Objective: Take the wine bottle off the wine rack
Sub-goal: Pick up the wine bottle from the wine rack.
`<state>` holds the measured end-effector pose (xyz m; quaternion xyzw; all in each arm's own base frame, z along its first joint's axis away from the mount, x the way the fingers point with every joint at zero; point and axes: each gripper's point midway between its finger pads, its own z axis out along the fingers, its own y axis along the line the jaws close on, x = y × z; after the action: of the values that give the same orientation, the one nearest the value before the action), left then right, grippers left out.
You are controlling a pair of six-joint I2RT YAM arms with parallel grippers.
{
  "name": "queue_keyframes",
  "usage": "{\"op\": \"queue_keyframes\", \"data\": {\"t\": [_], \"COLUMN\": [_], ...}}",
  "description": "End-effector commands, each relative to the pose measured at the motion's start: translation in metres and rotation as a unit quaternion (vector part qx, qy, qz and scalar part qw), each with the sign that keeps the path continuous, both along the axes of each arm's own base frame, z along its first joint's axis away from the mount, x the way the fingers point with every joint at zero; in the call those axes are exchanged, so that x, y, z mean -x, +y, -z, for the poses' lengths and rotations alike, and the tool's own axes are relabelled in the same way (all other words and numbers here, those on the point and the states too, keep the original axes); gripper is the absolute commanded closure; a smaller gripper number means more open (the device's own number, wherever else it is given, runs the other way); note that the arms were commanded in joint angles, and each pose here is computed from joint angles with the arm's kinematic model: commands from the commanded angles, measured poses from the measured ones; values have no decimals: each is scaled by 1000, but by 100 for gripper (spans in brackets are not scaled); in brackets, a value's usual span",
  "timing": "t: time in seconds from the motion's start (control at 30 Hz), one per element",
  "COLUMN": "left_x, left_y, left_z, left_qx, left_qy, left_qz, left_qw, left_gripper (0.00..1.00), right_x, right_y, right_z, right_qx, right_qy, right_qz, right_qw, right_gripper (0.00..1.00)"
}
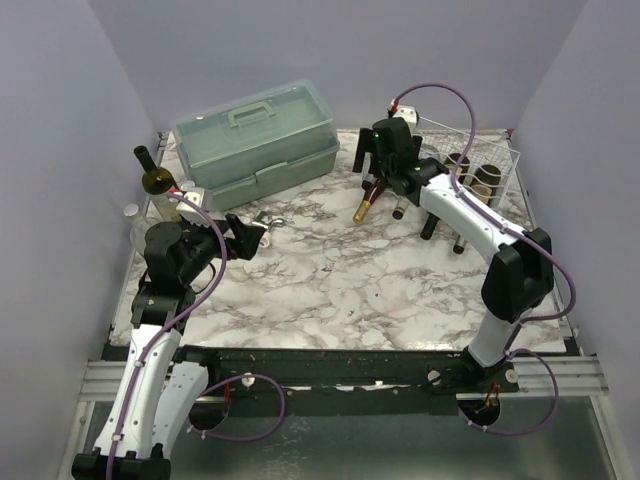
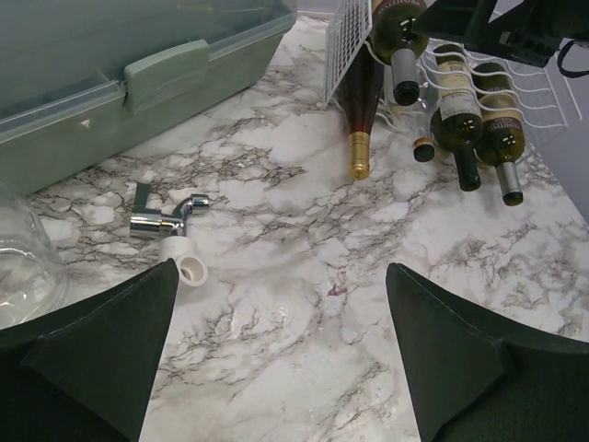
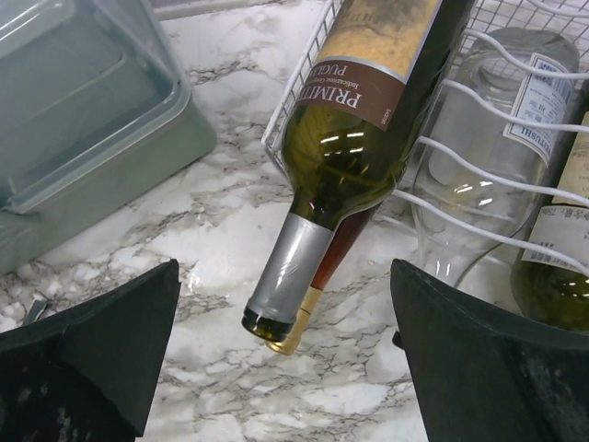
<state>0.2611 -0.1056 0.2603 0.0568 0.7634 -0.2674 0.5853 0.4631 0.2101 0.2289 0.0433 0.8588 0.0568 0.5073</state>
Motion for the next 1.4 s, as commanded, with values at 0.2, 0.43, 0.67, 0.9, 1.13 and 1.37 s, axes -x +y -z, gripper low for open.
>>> {"op": "queue_keyframes", "data": {"t": [0.2,0.43,0.67,0.9,1.13,1.37], "left_x": [0,0,1,0,0,0], "left_y": [3,3,3,3,2,3], "left_z": [3,2,2,2,2,2], "left_qx": [-6,-7,-7,-7,-7,-7], "left_qy": [1,-1,-1,-2,-1,-1], "left_qz": [-5,-6,-4,-5,-3,-4], "left_qw": [1000,1000,1000,1000,1000,1000], "left_gripper": [4,4,4,4,4,4], "right_x": [-20,-30,-33,-39,-41,-42], "right_y": [-2,-2,-2,2,5,7], "right_z": [35,61,72,81,83,87], "right_qx": [-29,-7,-2,-1,-3,-7], "right_qy": [18,48,53,61,62,69], "right_qz": [90,113,122,124,123,122], "right_qw": [995,992,991,990,990,990], "right_gripper": [0,5,16,39,47,54]}}
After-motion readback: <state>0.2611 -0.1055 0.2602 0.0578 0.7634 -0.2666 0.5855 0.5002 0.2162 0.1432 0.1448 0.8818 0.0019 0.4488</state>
